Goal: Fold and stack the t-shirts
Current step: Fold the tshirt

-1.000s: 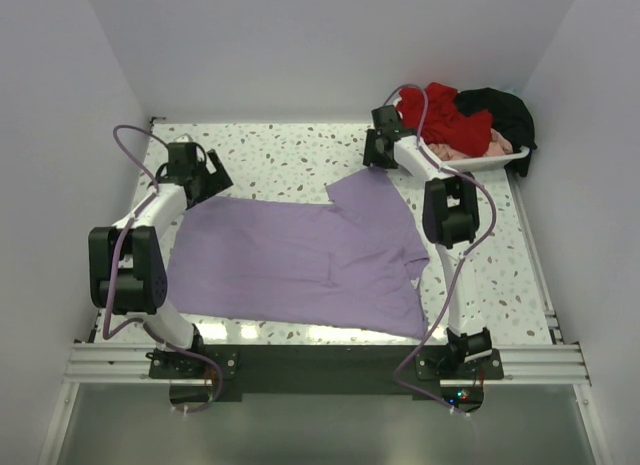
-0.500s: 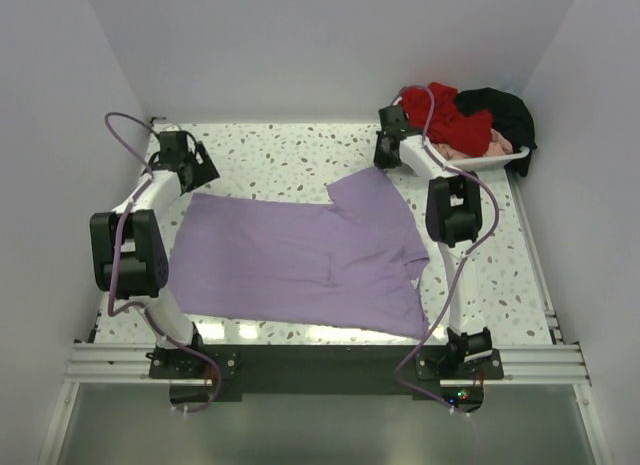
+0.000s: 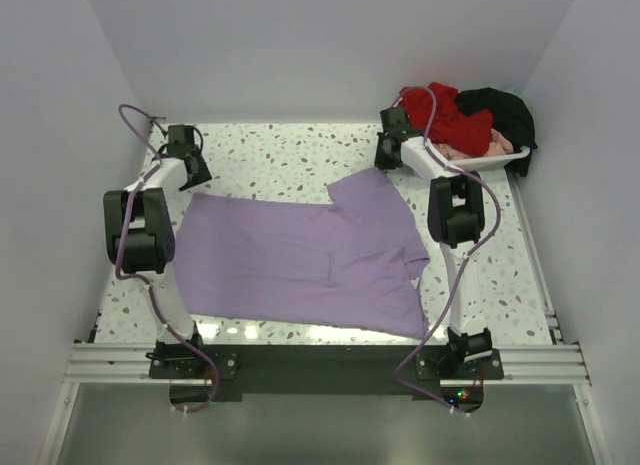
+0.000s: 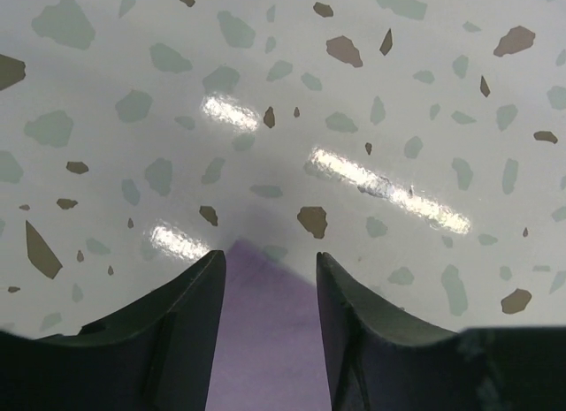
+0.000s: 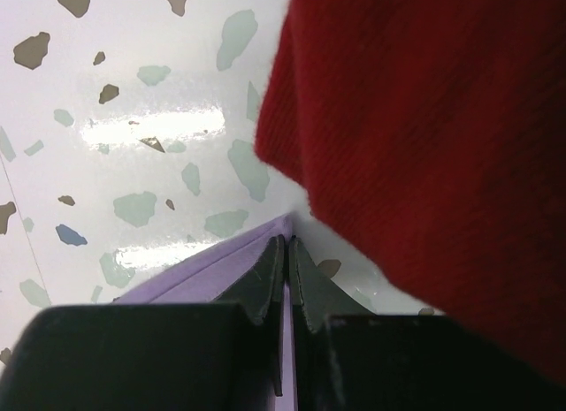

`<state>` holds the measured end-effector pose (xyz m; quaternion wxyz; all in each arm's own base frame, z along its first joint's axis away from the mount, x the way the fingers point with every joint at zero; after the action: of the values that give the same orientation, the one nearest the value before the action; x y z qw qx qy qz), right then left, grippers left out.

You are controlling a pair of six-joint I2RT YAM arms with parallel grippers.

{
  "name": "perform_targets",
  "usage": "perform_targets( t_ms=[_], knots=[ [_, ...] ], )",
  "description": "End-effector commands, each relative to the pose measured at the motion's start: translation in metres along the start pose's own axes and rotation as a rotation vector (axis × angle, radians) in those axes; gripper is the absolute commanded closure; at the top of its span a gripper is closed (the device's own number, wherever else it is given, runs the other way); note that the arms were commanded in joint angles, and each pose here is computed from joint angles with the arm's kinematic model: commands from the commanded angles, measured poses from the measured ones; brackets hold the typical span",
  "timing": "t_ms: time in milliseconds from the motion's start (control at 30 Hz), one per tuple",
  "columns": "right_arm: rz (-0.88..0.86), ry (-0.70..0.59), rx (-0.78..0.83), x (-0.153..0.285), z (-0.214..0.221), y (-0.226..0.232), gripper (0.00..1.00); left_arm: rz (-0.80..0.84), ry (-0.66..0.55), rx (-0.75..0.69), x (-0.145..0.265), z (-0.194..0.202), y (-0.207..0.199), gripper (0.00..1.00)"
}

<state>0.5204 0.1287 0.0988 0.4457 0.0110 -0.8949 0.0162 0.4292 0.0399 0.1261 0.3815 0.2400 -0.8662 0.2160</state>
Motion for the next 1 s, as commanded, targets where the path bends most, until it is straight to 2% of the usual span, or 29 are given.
perform_targets(
  t_ms=[0, 133, 733, 833, 967],
  knots=[
    [0.027, 0.049, 0.001, 0.01, 0.007, -0.013, 1.0, -0.046, -0.042, -0.021, -0.007, -0.016, 0.0, 0.51],
    [0.029, 0.048, -0.001, 0.012, 0.006, -0.016, 1.0, -0.072, -0.012, -0.011, -0.015, -0.013, 0.002, 0.55],
    [0.029, 0.071, -0.001, 0.012, 0.008, -0.016, 1.0, -0.11, 0.06, 0.014, -0.026, 0.015, 0.018, 0.55],
    [0.031, 0.068, -0.003, 0.012, 0.007, -0.018, 1.0, -0.108, 0.062, 0.012, -0.029, 0.014, 0.017, 0.63],
    [0.029, 0.064, -0.007, 0.017, 0.005, -0.017, 1.0, -0.11, 0.068, 0.008, -0.033, 0.014, 0.016, 0.78]
  ],
)
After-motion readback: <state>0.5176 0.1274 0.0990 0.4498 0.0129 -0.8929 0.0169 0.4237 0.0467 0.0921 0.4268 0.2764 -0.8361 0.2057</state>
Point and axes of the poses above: each gripper's point midway between its finger pads, its own x axis back along the fingers, its own y axis along the line the jaws close on, z = x × y, the point moved 9 cm from there along x, back along the fingers, and after that the axes turned 12 degrees about x, right-handed, at the moved point
